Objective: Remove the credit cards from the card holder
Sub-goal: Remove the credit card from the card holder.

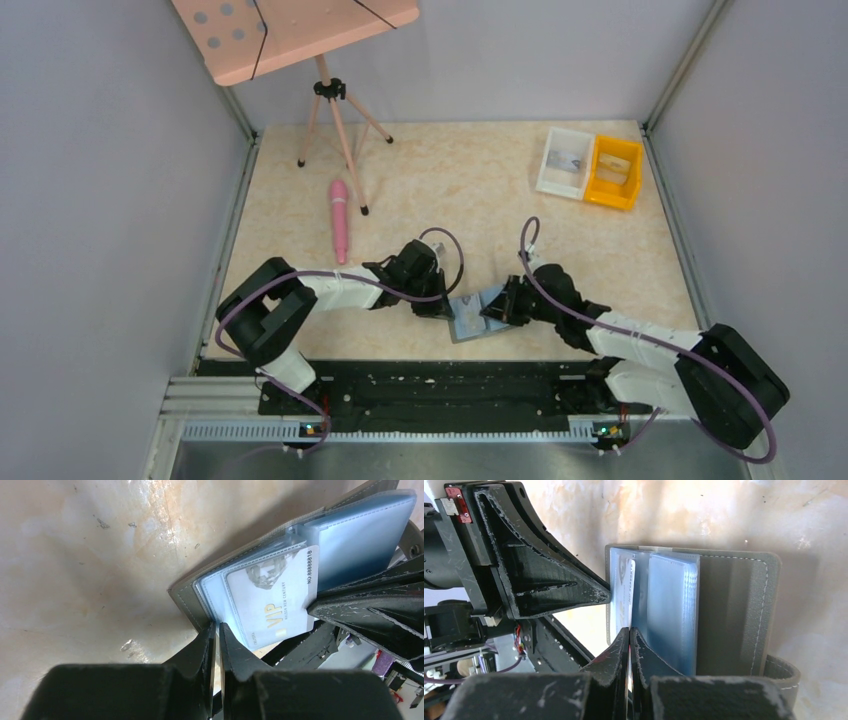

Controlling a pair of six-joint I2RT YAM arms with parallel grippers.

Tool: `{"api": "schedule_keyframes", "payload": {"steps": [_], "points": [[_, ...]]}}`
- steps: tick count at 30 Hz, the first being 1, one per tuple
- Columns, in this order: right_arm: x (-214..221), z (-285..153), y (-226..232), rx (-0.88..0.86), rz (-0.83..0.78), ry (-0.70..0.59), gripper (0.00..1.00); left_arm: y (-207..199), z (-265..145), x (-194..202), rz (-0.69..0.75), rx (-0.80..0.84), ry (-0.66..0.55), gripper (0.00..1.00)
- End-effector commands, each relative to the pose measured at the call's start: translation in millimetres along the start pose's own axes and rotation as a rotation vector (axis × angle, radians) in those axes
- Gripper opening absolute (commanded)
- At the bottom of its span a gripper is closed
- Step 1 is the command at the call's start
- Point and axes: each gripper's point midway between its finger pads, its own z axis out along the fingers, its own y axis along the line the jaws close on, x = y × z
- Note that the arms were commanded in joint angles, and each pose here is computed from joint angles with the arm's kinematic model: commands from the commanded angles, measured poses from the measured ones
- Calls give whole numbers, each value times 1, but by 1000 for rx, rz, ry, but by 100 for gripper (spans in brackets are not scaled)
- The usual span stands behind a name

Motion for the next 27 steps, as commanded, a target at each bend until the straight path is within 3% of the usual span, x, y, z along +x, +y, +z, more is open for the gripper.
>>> {"api": "schedule_keyframes", "payload": {"steps": [1, 27], "points": [[-12, -5, 0, 22, -10, -44, 0, 37, 6, 13, 15, -135, 15, 13], [-26, -30, -5, 67, -8, -119, 0, 34, 4, 9, 6, -132, 0, 13]]}}
